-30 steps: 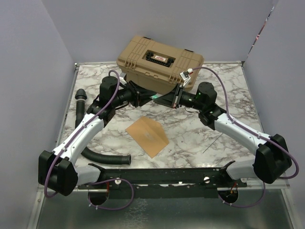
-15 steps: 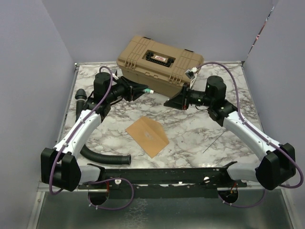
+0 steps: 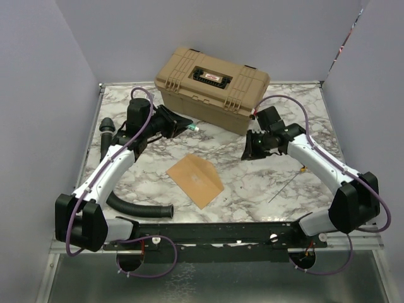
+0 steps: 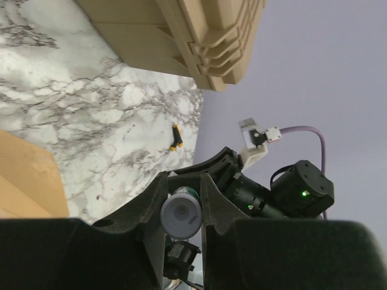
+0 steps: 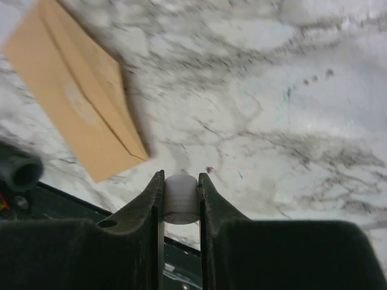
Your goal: Place the letter into the envelope and seal it
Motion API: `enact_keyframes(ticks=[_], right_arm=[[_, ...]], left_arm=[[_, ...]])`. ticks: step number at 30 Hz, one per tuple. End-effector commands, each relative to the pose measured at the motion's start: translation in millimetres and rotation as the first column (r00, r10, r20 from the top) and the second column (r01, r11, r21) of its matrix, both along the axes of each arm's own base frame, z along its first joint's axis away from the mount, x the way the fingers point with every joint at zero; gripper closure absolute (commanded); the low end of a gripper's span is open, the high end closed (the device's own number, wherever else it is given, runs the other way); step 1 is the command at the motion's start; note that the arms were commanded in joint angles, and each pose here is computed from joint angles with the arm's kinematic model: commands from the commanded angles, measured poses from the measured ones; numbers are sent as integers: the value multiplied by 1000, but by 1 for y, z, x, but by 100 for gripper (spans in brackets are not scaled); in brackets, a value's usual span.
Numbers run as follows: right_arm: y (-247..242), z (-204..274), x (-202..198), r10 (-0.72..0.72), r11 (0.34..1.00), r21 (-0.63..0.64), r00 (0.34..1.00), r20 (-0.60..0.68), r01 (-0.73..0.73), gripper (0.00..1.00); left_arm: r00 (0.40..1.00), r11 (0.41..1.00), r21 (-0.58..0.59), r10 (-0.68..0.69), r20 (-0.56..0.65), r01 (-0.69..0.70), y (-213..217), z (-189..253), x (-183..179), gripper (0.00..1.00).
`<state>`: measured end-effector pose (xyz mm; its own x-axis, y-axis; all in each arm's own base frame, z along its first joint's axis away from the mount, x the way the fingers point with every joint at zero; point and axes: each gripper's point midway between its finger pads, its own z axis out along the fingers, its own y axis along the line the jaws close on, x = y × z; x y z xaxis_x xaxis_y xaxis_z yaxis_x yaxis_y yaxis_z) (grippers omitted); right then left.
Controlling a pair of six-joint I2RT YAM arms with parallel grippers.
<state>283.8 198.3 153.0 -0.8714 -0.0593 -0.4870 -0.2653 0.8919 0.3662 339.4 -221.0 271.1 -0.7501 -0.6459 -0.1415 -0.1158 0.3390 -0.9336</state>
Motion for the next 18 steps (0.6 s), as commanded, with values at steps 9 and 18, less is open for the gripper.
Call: enact_keyframes(ticks=[9,18], right_arm=[[-66,-105,-24,-216,906,-408,953,-213,114,92],[-66,-131,-39,-215,904,-422,930,-298,74,85]], left_arm=[[999,993,117,36,-4,-35,14,-32,-3,100],[1000,990,139,24,-18,-22,12,-40,4,100]])
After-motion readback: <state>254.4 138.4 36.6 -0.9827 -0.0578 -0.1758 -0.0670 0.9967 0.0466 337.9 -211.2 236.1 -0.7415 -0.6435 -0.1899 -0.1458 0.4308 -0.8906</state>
